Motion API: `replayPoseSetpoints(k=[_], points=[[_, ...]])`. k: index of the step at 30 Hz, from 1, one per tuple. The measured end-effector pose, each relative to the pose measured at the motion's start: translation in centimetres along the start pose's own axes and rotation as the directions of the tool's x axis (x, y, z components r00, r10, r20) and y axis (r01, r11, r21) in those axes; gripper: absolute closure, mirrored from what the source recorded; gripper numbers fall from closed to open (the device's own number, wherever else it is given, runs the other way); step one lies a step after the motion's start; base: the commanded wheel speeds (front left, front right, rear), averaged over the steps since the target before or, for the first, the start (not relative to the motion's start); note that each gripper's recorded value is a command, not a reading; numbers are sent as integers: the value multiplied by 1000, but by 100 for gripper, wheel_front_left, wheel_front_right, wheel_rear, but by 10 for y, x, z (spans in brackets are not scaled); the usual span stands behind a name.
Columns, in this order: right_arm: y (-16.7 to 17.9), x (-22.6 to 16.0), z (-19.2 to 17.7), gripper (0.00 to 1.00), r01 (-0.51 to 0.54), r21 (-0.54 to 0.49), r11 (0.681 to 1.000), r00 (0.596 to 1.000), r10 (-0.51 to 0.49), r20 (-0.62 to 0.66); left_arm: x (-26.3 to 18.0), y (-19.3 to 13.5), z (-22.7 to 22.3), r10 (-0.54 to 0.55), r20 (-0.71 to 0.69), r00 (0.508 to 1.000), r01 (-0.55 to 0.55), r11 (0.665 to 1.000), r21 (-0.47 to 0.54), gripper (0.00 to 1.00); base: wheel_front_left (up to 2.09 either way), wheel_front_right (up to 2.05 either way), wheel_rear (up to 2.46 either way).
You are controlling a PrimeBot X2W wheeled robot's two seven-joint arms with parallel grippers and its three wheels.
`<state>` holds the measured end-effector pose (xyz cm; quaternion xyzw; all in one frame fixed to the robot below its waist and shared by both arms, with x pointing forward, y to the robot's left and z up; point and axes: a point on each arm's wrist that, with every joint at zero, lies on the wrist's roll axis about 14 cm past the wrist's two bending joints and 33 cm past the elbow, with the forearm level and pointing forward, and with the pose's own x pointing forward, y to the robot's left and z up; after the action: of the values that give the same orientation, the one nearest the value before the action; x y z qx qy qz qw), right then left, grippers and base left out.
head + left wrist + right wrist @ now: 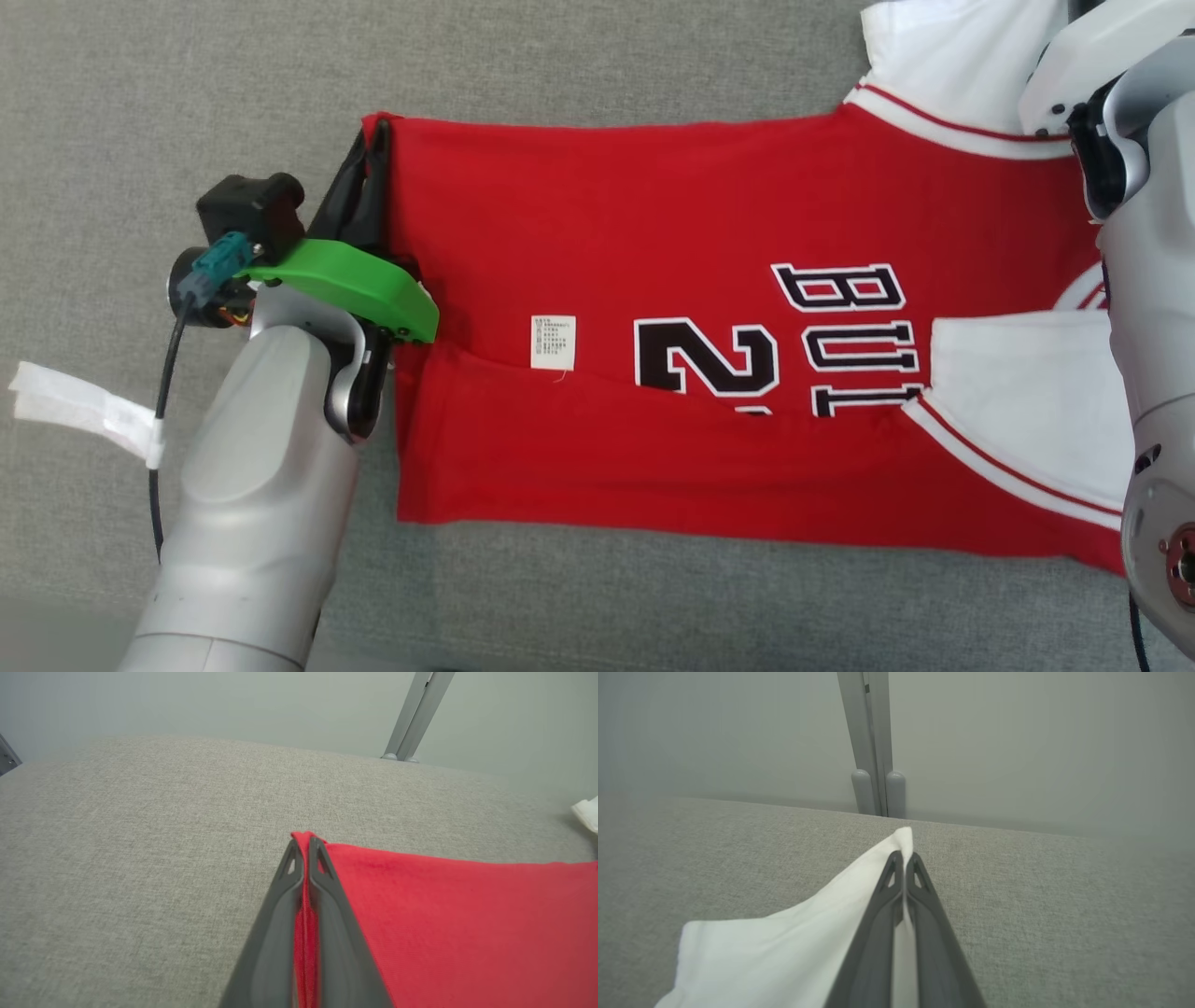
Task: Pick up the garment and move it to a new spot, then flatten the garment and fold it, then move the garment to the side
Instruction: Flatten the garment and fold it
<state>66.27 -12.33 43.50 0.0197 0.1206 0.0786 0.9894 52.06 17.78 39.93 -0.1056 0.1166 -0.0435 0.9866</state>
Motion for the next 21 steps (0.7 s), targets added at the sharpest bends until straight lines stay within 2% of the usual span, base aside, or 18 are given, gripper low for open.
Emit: replayPoseSetpoints(k=[4,7,13,21], points=[[7,-7,38,100,-8,-1,1000,985,8,172,-4,0,16,6,52,999,-6,1000,-4,100,0,0,0],[10,-15,57,100,-14,-20,1000,974,18,228,-10,-3,23,2,80,997,-3,1000,2,100,0,0,0],[4,-45,77,100,-8,60,998,950,-11,312,-25,-8,31,-2,112,994,2,1000,5,100,0,0,0],[-16,-111,49,100,17,192,981,945,-78,317,-53,-13,17,-2,86,996,1,1000,12,100,0,0,0]])
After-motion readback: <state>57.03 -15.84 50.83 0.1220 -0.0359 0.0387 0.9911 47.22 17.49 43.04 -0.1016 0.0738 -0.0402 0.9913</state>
